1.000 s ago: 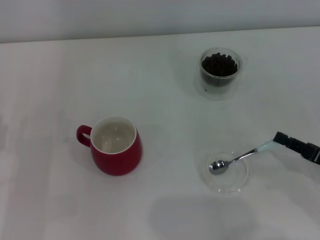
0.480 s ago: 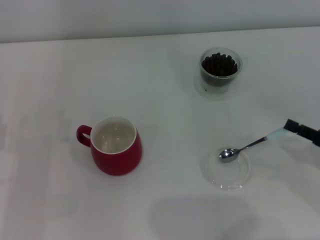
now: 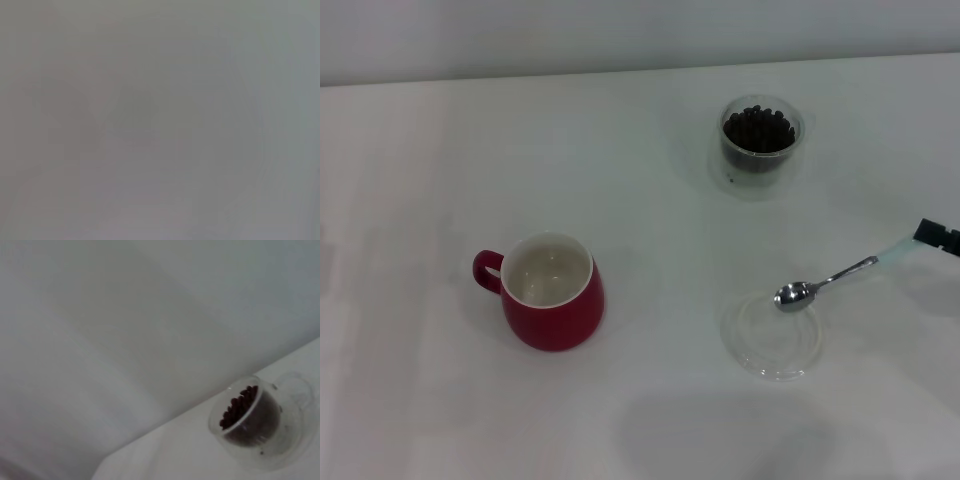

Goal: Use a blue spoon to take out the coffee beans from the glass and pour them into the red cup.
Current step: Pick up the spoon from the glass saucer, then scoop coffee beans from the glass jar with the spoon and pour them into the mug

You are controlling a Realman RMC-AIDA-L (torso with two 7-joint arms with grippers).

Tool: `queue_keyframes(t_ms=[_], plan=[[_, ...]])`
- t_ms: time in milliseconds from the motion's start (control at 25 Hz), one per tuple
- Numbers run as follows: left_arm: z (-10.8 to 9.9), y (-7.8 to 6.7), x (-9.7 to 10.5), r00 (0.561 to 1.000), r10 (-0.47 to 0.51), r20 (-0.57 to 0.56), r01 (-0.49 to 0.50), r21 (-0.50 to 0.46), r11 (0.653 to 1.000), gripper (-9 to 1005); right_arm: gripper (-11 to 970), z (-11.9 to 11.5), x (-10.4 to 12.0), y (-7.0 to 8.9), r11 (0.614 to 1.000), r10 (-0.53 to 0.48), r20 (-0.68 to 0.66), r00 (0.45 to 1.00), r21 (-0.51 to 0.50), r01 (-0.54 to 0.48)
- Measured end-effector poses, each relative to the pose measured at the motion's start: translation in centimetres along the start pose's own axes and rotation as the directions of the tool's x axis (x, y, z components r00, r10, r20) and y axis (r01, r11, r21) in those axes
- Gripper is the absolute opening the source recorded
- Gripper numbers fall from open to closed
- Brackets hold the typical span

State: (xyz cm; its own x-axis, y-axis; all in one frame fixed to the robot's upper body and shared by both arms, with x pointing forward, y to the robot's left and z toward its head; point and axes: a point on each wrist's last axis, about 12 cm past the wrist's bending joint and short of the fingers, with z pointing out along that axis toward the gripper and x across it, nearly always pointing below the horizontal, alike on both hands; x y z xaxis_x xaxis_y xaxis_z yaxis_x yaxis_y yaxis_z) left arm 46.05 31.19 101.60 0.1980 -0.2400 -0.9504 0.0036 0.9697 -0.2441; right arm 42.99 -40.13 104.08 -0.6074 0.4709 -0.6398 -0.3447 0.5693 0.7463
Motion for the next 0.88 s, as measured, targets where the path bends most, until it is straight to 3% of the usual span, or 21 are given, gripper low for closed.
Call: queue_keyframes(t_ms=[320,600,880], plan=[[0.2,0.0,-0.1,1.0,0.002,0.003,-0.002,0.001,1.0,770,147,0.9,-3.6,1.1,0.991,-0.078,0.107,0.991,-0.099,0.089],[0.0,0.0,0.0,1.0,0.003,-0.001,-0.003,0.005,1.0,772,147,4.7,-7.8,2.4,0.958,-0.197,0.198,0.96,-0.17,0.231],[-0.2,-0.1,0.1,1.0,-0.006,-0.008,0.006,0.006,1.0,771,147,8.0,-10.6,3.2,0.918,-0.325,0.251,0.912,-0.15,0.368]])
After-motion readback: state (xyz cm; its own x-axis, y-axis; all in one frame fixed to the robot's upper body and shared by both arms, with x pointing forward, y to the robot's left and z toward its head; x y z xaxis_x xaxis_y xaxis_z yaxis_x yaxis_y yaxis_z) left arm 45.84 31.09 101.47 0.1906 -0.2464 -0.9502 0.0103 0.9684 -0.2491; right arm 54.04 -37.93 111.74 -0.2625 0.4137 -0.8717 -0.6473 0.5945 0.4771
